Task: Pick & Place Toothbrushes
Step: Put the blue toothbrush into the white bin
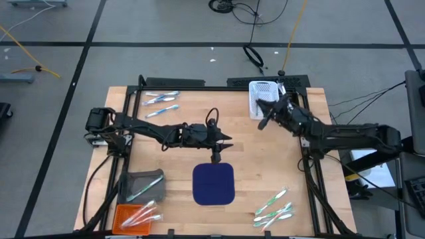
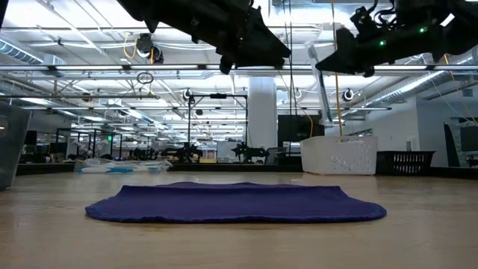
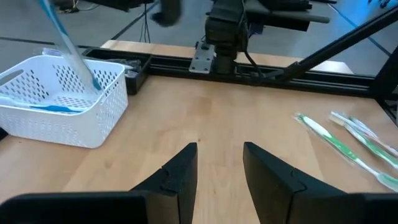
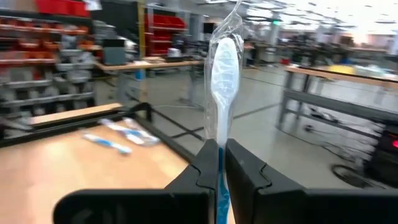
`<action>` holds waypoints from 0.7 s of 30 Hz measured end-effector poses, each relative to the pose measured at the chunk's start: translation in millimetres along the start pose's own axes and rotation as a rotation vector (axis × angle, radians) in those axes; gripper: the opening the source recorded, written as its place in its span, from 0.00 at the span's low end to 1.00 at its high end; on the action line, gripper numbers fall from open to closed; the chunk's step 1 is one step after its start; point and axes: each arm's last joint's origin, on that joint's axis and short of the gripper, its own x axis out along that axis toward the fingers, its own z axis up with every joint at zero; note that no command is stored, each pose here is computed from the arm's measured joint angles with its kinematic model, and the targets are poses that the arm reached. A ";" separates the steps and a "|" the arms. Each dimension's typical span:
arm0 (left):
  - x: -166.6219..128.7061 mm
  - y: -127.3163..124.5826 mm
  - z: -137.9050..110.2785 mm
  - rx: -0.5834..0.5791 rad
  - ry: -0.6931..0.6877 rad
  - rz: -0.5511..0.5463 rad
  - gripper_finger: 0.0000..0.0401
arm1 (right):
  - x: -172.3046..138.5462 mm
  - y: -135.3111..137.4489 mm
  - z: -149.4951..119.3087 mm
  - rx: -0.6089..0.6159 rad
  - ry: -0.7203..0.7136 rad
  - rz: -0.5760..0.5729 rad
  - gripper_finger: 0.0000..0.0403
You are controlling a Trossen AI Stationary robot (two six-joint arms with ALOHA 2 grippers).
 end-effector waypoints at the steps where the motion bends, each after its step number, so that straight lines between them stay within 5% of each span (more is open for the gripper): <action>1: -0.1 -0.6 -0.1 0.000 0.000 -0.001 0.32 | 0.7 -4.3 -0.3 0.000 0.006 -0.022 0.01; 13: -0.5 -4.1 -0.3 0.004 -0.001 -0.010 0.32 | 8.7 -49.3 -11.1 -0.023 0.110 -0.262 0.01; 21: -0.5 -4.1 -0.2 0.004 -0.001 -0.010 0.32 | 12.3 -70.5 -27.2 0.016 0.238 -0.295 0.01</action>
